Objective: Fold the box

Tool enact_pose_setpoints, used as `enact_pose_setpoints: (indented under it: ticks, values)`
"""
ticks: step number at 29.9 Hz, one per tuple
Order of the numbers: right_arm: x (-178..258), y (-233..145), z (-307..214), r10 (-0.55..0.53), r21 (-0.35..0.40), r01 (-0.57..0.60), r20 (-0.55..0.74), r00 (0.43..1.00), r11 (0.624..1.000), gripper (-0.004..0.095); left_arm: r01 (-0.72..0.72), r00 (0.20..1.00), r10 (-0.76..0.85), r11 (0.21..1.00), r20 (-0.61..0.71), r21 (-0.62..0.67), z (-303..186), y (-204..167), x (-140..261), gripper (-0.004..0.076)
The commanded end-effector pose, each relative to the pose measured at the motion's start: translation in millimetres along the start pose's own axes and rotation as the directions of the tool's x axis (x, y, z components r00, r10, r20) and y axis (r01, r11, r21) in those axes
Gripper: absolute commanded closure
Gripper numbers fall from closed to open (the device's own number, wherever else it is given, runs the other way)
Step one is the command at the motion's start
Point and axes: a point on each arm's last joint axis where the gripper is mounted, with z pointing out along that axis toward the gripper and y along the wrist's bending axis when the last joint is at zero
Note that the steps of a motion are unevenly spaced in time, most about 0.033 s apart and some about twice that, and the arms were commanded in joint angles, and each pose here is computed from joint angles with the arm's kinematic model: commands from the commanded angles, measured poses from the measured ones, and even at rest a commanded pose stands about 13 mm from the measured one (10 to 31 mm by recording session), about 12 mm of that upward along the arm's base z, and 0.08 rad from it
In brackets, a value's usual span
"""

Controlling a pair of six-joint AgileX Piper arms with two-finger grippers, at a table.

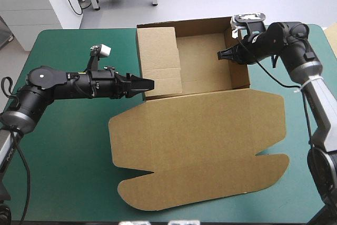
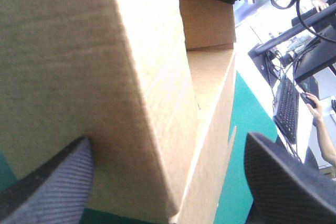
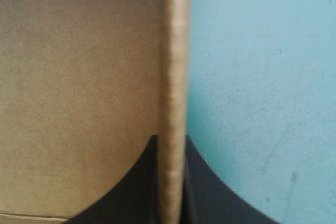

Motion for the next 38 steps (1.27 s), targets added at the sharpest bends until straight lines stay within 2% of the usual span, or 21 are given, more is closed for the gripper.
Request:
enact_pose_setpoints:
  ticks: [1, 10, 14, 20, 25, 31, 34, 38]
  values:
    - [-9.8, 16.9, -22.5, 0.006, -0.049, 0.0, 0.111, 0.994, 0.999, 0.0923, 0.0, 0.997, -0.003, 0.999, 0.08, 0.042, -11.2, -19.9, -9.7, 0.0149]
    - [-7.4, 34.0, -19.4, -0.033, -0.071, 0.04, 0.099, 0.995, 0.997, 0.0923, 0.08, 0.993, -0.06, 0.976, 0.105, -0.2, -12.8, 2.6, -10.6, 0.016]
    - [-6.4, 43.9, -18.3, -0.068, -0.054, 0.074, 0.103, 0.992, 0.996, 0.0923, 0.087, 0.992, -0.065, 0.972, 0.105, -0.221, -12.8, 5.0, -10.5, 0.0167]
    - [-7.5, 56.4, -17.5, -0.051, -0.073, 0.061, 0.131, 0.99, 0.995, 0.0923, 0.098, 0.994, -0.081, 0.958, 0.073, -0.27, -5.1, 2.9, -5.5, 0.0225]
    - [-5.5, 62.7, -16.1, -0.054, -0.056, 0.061, 0.121, 0.991, 0.997, 0.0923, 0.119, 0.992, -0.099, 0.93, 0.075, -0.348, 5.5, -0.3, -1.5, 0.0226]
    - [-1.8, 76.1, -15.6, -0.058, -0.072, 0.066, 0.107, 0.993, 0.995, 0.0923, 0.187, 0.981, -0.146, 0.883, 0.127, -0.431, 13.1, -2.0, 0.7, 0.0234]
    - [1.3, 80.0, -15.3, -0.059, -0.071, 0.065, 0.082, 0.995, 0.995, 0.0923, 0.218, 0.975, -0.168, 0.856, 0.146, -0.468, 13.1, -0.1, 1.7, 0.0269]
    - [3.7, 79.3, -15.1, -0.034, -0.067, 0.038, 0.054, 0.998, 0.997, 0.0923, 0.25, 0.967, -0.196, 0.843, 0.16, -0.477, 12.5, 1.1, 2.2, 0.0357]
